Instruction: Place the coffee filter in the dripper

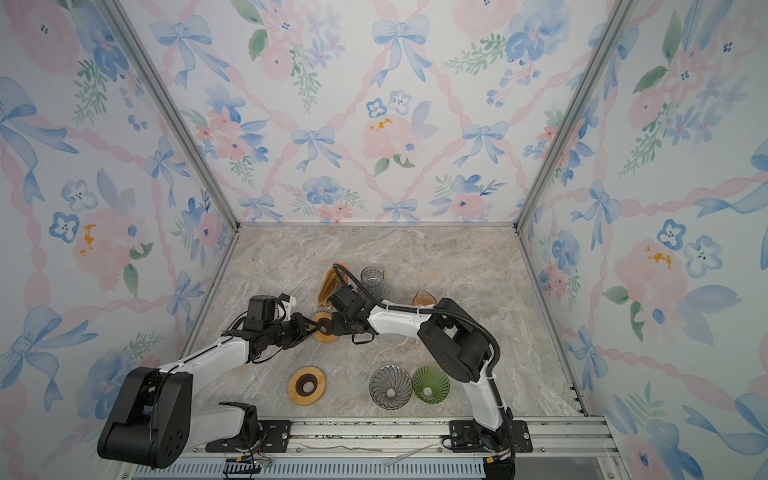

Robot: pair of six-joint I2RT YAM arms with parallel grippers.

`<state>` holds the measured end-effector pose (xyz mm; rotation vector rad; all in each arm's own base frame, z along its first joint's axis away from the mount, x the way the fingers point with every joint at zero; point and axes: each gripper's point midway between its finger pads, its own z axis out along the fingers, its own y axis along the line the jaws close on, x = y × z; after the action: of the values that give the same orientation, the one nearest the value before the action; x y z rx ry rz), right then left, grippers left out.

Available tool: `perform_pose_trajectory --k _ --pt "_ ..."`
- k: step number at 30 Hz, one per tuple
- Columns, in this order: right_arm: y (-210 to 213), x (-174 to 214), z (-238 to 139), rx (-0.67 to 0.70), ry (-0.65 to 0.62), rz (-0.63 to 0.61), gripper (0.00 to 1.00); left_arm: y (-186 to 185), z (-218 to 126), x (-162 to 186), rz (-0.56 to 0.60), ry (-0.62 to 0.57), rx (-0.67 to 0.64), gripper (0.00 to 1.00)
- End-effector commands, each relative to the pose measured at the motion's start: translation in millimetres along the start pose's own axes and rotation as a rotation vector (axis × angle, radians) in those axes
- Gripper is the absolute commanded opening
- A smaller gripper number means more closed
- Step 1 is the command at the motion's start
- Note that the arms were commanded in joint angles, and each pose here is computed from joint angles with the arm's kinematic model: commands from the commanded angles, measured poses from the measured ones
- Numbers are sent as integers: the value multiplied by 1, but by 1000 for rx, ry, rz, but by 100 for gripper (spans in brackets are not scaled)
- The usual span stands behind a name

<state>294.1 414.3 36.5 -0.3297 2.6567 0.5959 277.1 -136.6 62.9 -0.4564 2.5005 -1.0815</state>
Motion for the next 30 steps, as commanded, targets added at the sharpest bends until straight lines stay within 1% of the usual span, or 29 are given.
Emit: perform_pose_trajectory --k 1,5,8,12,13,14,17,21,25,29,30 --pt "-9 6 -4 31 21 -9 19 -14 -4 -4 40 -16 35 13" --pt "-6 -5 -19 27 -14 -28 19 -21 -7 -7 52 -22 53 10" --pt "-9 -12 -37 34 -43 -49 20 -33 -11 -9 73 -20 94 9" --pt "-16 -19 -68 15 -88 -47 25 -59 -20 -14 113 -19 172 9" --pt "-18 -20 -76 17 -98 -79 26 -67 -23 -17 124 -23 197 9" --pt "-20 -20 -85 13 -106 -82 28 -76 -26 -19 135 -30 220 9" --pt "-22 -23 -110 -25 -134 -78 33 -100 -35 -24 157 -47 300 10" --pt "-26 -30 -147 -98 -188 -39 38 -131 -44 -24 170 -57 420 11" --pt "-34 -37 -178 -159 -235 5 45 -166 -47 -17 225 -53 471 12" --pt "-43 -45 -210 -242 -273 49 48 -197 -49 -12 245 -40 536 12" --pt "-46 -49 -219 -282 -286 99 49 -206 -51 -12 248 -45 562 12"
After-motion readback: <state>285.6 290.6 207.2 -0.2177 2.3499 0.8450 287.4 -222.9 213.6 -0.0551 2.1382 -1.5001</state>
